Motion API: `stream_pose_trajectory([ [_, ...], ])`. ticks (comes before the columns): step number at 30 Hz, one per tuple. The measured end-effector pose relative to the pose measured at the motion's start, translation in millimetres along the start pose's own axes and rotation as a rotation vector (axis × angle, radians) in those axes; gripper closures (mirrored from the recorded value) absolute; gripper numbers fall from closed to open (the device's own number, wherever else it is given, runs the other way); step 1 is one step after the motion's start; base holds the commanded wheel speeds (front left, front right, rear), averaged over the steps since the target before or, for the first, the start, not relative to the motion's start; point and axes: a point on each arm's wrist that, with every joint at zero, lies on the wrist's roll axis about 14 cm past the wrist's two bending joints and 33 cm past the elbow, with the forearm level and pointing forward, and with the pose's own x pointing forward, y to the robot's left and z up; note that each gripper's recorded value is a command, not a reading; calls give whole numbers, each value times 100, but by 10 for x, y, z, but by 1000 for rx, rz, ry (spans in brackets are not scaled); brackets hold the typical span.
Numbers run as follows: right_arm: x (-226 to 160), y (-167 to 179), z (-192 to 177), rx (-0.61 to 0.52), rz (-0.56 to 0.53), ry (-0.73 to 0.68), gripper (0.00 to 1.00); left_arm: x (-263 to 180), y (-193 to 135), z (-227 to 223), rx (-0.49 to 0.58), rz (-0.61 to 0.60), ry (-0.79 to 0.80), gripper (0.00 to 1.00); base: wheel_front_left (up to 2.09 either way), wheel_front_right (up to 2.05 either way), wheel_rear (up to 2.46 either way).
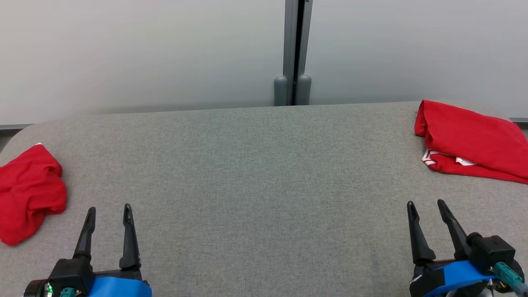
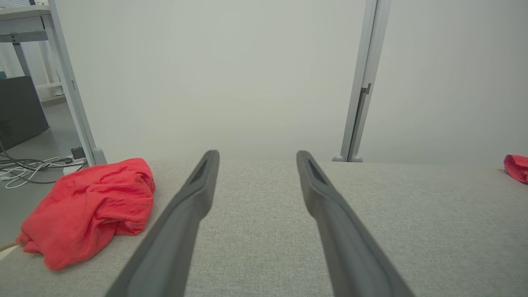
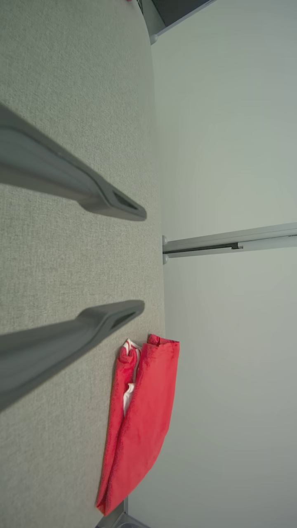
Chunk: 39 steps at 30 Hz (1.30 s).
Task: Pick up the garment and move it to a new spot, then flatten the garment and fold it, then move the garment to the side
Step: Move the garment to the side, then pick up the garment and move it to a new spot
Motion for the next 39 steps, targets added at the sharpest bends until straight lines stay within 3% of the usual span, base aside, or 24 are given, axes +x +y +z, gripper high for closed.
stream_pose_trajectory([
  [16,-15,110,-35,16,17,11,0,-5,91,-21,16,21,8,0,0,0,0],
  [39,297,1055,-93,21,293,21,0,-642,1020,143,55,337,-24,0,0,0,0],
])
